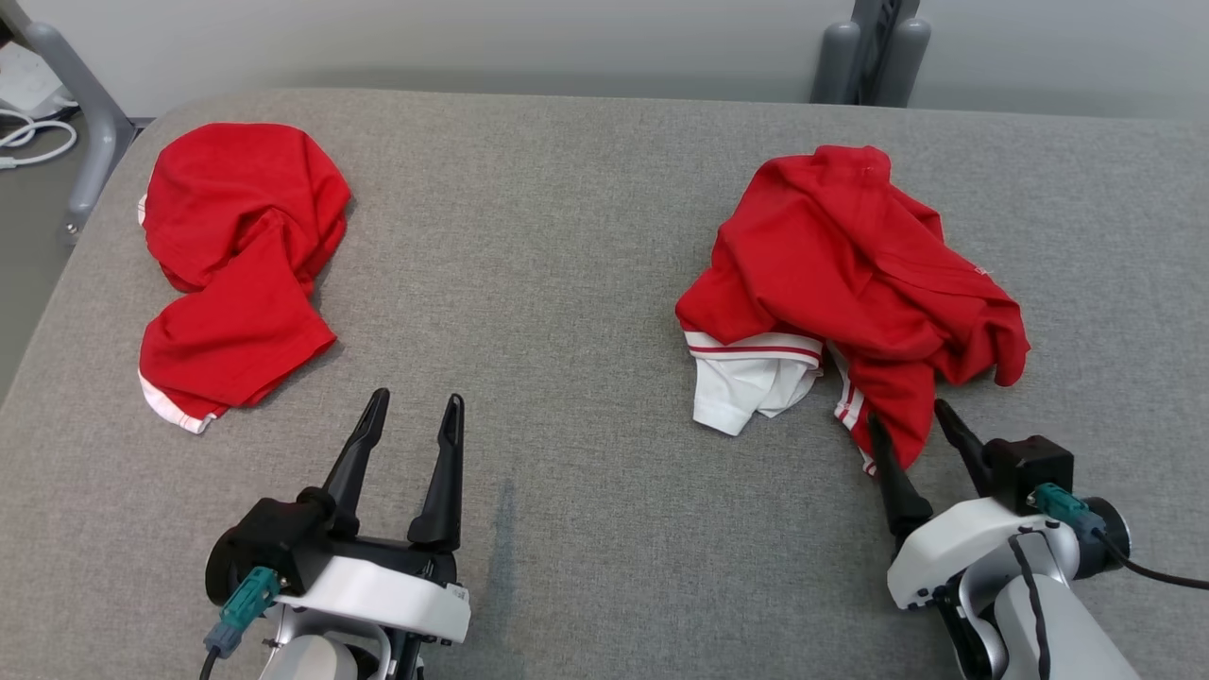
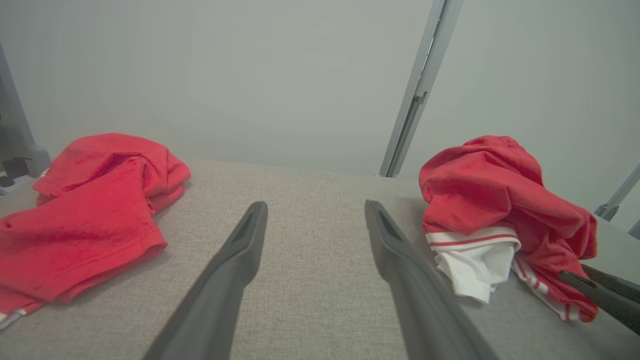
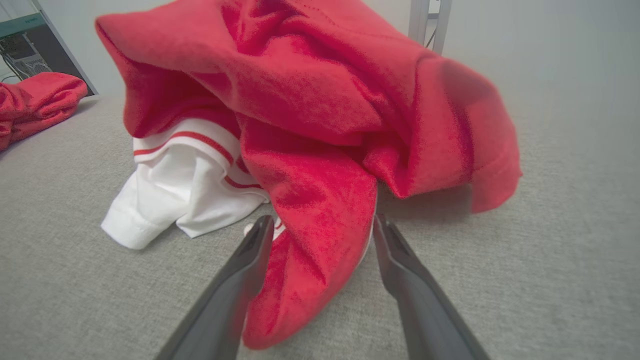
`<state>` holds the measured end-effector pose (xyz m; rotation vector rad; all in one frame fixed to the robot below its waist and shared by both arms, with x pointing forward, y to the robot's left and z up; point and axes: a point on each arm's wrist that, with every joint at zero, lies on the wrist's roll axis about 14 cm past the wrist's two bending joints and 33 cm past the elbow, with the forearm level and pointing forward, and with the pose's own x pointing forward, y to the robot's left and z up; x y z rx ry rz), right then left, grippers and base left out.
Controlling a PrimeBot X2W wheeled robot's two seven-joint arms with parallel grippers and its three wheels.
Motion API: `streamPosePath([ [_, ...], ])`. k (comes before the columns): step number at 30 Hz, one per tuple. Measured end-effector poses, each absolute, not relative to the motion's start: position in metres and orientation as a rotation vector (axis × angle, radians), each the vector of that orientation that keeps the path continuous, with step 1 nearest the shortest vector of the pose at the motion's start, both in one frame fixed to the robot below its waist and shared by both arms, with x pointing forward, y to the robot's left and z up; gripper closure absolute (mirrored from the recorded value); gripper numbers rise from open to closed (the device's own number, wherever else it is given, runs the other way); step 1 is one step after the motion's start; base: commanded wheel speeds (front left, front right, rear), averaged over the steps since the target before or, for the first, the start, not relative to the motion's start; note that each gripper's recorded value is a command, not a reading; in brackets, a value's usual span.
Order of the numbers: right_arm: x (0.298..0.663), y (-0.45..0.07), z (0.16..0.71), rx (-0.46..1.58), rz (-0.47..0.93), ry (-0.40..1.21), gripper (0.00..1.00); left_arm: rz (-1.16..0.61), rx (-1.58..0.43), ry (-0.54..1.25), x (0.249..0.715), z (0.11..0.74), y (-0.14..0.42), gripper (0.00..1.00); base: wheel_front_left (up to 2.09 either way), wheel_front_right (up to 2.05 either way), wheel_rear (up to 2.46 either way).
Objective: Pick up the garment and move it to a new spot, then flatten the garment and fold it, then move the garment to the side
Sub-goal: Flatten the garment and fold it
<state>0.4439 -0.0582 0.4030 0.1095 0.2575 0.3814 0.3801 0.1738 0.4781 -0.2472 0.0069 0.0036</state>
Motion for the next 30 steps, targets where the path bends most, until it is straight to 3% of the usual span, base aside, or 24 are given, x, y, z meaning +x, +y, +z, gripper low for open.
streamPosePath([
  [1,0.443,-0.056,0.399,0.109,0.387,0.273,0.56,0.004,-0.247,0.007,0.38,0.478,0.174,0.0,0.0,0.0,0.0],
  [2,0.443,-0.055,0.396,0.11,0.389,0.282,1.0,0.006,-0.247,0.009,0.38,0.477,0.174,0.0,0.0,0.0,0.0],
  [10,0.446,-0.037,0.415,0.106,0.45,0.231,1.0,0.005,-0.245,0.002,0.379,0.48,0.174,0.0,0.0,0.0,0.0],
  [23,0.395,0.058,0.536,0.206,0.782,-0.081,1.0,0.012,-0.251,-0.064,0.365,0.502,0.175,0.0,0.0,0.0,0.0],
  [27,0.376,0.074,0.531,0.208,0.847,0.0,0.97,0.012,-0.253,-0.079,0.363,0.507,0.174,0.0,0.0,0.0,0.0],
  [28,0.371,0.074,0.523,0.208,0.849,0.036,0.31,0.013,-0.254,-0.081,0.362,0.507,0.175,0.0,0.0,0.0,0.0],
  [29,0.37,0.071,0.515,0.205,0.837,0.063,0.0,0.014,-0.256,-0.078,0.361,0.507,0.174,0.0,0.0,0.0,0.0],
  [30,0.371,0.068,0.506,0.187,0.824,0.098,0.0,0.015,-0.257,-0.075,0.36,0.505,0.175,0.0,0.0,0.0,0.0],
])
